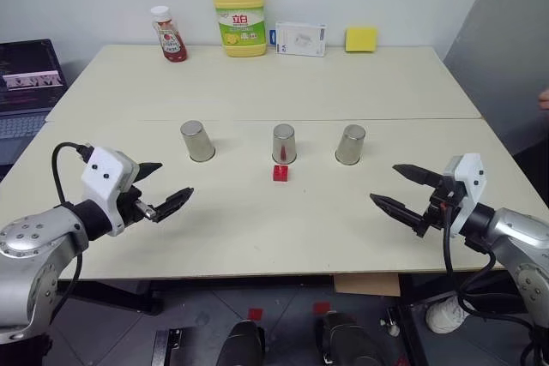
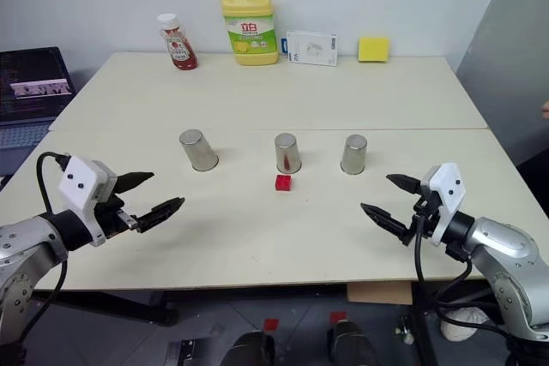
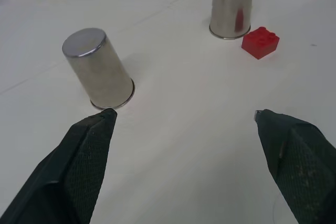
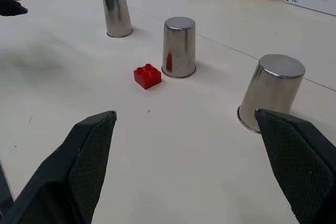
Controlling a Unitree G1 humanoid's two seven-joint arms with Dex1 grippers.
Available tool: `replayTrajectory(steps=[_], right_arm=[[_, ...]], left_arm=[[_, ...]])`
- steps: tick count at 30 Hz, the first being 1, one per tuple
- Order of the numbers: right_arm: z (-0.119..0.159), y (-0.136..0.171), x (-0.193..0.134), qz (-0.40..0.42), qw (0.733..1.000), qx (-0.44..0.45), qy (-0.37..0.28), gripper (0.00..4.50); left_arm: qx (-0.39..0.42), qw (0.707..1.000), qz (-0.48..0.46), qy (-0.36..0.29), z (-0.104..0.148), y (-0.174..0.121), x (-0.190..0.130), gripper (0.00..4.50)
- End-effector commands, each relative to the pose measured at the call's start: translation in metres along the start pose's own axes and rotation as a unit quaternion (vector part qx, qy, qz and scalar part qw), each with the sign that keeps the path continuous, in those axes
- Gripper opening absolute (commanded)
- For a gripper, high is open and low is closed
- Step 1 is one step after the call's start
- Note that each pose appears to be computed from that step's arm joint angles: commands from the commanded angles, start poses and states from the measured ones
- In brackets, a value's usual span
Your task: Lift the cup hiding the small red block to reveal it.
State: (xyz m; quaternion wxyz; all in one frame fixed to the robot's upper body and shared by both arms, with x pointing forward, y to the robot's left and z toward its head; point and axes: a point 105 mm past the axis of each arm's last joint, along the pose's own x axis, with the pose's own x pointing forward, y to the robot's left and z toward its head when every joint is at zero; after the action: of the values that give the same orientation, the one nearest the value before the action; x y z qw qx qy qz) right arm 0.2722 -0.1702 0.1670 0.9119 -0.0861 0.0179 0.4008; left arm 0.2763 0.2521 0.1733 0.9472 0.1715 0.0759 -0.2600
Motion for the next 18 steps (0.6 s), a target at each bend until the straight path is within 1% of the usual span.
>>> replayTrajectory(steps=[1,6,12,18], right_arm=[[0.011,-0.001,0.001,0.004,1.0,-0.023,-0.014,4.47],[0.011,0.0,0.004,0.008,1.0,-0.023,-0.017,4.47],[0.008,0.005,0.005,0.013,1.0,-0.019,-0.018,4.47],[0.007,0.005,0.005,0.014,1.0,-0.019,-0.016,4.47]], left_arm=[[0.023,0.999,-0.013,-0.02,0.009,-0.004,0.0,4.5],[0.012,0.999,-0.023,-0.028,0.013,-0.006,0.001,4.5],[0.01,0.999,-0.049,-0.018,0.013,-0.012,-0.001,4.5],[-0.012,0.996,-0.083,-0.013,0.013,-0.021,-0.003,4.5]])
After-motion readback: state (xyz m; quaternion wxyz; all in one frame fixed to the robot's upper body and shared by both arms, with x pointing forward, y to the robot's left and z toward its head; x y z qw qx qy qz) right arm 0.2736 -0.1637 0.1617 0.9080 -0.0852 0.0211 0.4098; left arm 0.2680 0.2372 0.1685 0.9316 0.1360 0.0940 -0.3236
